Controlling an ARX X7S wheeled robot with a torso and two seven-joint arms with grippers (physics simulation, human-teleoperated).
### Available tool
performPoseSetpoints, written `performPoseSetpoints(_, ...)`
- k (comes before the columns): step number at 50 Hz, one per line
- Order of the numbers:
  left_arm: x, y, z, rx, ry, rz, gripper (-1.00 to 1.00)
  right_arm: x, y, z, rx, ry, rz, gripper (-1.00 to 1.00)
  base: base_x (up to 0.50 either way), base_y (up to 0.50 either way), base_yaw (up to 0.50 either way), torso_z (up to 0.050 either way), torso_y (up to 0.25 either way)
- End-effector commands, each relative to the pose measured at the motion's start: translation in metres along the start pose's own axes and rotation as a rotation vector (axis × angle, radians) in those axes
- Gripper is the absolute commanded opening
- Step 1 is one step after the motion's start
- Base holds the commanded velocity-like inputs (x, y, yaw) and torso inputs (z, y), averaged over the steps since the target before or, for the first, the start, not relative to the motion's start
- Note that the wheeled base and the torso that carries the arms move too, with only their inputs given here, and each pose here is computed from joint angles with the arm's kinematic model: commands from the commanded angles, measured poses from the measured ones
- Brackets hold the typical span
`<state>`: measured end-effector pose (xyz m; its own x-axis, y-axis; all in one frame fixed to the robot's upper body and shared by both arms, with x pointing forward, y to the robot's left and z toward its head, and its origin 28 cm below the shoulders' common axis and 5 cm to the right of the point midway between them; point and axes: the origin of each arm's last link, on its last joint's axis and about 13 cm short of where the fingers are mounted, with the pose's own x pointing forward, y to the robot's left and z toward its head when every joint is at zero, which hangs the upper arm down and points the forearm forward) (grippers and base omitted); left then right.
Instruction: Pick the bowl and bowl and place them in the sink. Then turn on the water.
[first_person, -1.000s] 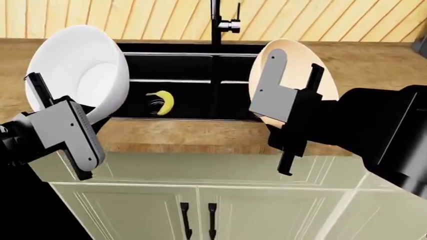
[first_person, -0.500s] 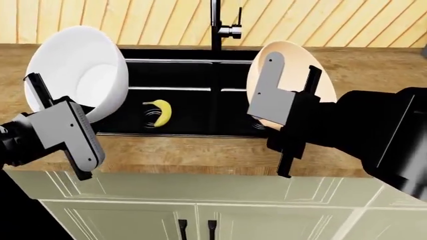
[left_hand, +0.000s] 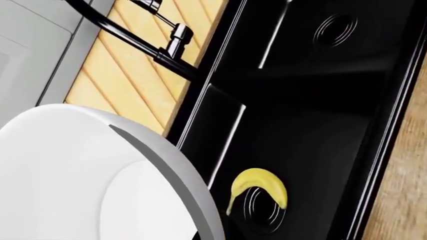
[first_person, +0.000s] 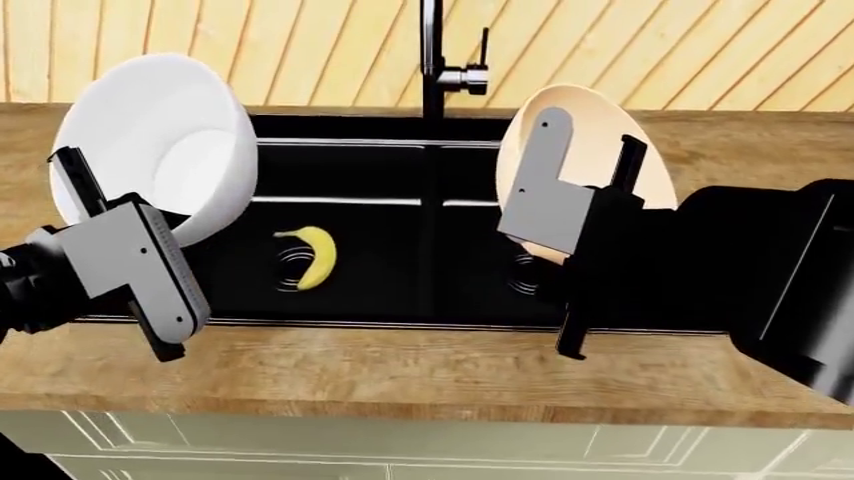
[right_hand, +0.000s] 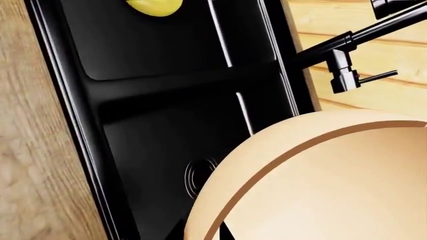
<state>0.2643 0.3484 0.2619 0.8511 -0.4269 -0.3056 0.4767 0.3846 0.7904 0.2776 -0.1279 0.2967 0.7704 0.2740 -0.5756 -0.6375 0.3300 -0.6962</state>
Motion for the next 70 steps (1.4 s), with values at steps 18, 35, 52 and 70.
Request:
performPoseSetpoints(18, -0.0022, 0.0053, 0.0029, 0.017, -0.016, 0.042, -1.0, -0.0035, -0.0043, 0.0016, -0.011, -0.004, -0.056, -1.0, -0.26, -0.01, 0.0, 0.001, 0.003)
performPoseSetpoints(35, -0.004, 0.0051, 0.0034, 0.015, -0.017, 0.043, -1.0, -0.0045, -0.004, 0.0014, -0.01, -0.002, -0.055, -1.0, -0.26, -0.01, 0.0, 0.0, 0.002)
performPoseSetpoints(52, -0.0021, 0.0053, 0.0042, -0.004, -0.02, 0.035, -1.0, -0.0046, -0.0039, 0.0006, -0.006, -0.001, -0.055, -1.0, -0.26, -0.01, 0.0, 0.0, 0.002)
performPoseSetpoints(70, -0.0014, 0.0047, 0.0044, -0.006, -0.017, 0.024, -1.0, -0.0038, -0.0022, -0.0017, 0.0, 0.0, -0.051, -1.0, -0.04, 0.0, 0.0, 0.001, 0.002)
